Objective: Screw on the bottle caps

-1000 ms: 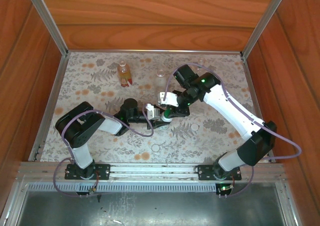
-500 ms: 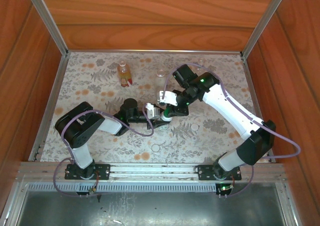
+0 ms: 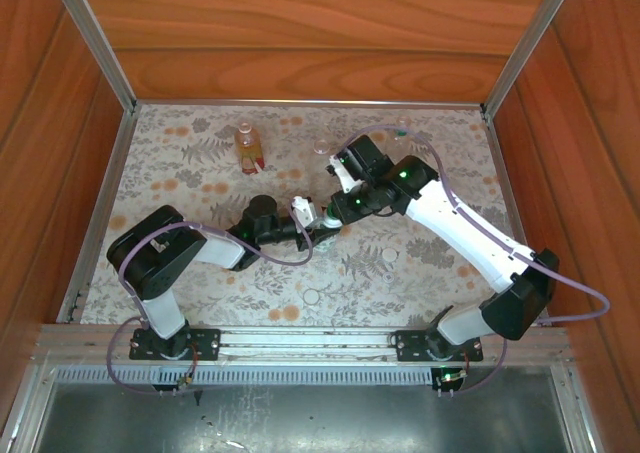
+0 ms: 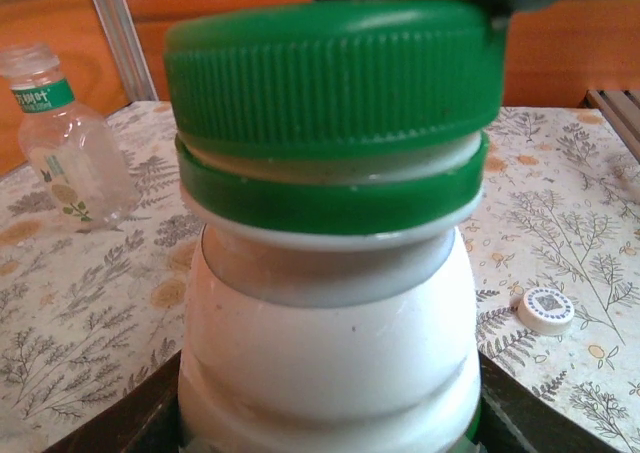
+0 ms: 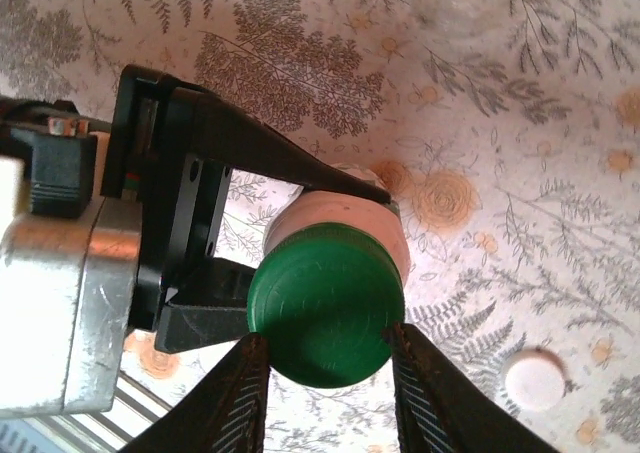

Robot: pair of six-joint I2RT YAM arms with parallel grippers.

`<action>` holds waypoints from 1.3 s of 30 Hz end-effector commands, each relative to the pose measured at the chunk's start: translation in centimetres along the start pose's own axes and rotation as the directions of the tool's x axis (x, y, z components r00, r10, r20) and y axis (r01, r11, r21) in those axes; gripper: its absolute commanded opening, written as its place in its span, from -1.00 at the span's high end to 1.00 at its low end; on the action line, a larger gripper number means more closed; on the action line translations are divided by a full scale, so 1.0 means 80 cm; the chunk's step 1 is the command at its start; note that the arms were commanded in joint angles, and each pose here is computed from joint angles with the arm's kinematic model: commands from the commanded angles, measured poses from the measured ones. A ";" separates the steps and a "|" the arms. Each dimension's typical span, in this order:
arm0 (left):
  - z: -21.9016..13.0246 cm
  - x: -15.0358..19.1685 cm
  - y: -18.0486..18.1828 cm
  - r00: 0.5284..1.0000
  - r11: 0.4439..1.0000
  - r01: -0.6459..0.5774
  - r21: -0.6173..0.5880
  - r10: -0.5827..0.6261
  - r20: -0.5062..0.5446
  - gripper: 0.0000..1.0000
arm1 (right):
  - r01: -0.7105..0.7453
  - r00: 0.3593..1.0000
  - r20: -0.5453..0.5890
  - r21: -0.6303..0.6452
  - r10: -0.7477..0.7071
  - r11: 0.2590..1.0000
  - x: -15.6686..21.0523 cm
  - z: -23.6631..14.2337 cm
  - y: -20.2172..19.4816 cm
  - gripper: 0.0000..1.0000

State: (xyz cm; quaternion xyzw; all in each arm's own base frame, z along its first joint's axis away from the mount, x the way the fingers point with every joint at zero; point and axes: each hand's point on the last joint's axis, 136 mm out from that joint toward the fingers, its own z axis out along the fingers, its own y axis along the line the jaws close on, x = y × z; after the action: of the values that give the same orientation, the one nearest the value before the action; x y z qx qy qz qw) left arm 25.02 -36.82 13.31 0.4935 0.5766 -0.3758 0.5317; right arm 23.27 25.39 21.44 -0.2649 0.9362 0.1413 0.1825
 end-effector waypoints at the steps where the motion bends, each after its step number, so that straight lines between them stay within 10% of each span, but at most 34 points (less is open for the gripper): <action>1: 0.007 0.005 -0.002 1.000 1.000 0.013 0.006 -0.013 -0.020 0.02 | -0.017 0.998 -0.064 0.019 0.018 1.000 0.022 0.001 0.001 0.32; 6: -0.007 -0.012 -0.018 0.994 0.988 0.103 0.116 -0.105 0.015 0.02 | 0.185 0.968 0.173 0.001 -0.182 0.983 -0.010 -0.043 -0.008 -0.11; 11: -0.023 -0.051 -0.031 0.977 0.952 0.188 0.241 -0.207 0.054 0.02 | 0.448 0.800 0.507 -0.147 -0.322 0.882 -0.021 -0.078 0.031 -0.45; 16: -0.036 -0.096 -0.044 0.957 0.905 0.237 0.353 -0.281 0.078 0.02 | 0.516 0.758 0.568 -0.222 -0.321 0.827 -0.010 -0.081 0.041 -0.59; 33: -0.039 -0.124 -0.066 0.958 0.903 0.203 0.379 -0.263 0.115 -0.01 | 0.551 0.711 0.656 -0.297 -0.253 0.780 -0.010 -0.072 0.059 0.22; 39: -0.041 -0.125 -0.058 0.960 0.934 0.188 0.305 -0.240 0.143 -0.40 | 0.545 0.686 0.699 -0.310 -0.202 0.779 -0.011 -0.084 0.063 0.30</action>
State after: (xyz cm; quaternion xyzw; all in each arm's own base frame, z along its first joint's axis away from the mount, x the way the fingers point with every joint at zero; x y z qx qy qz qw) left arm 19.08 -36.67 21.91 0.4679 0.5281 -0.5672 0.4248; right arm 19.73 27.27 27.04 -0.4383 0.6938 0.3901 0.4176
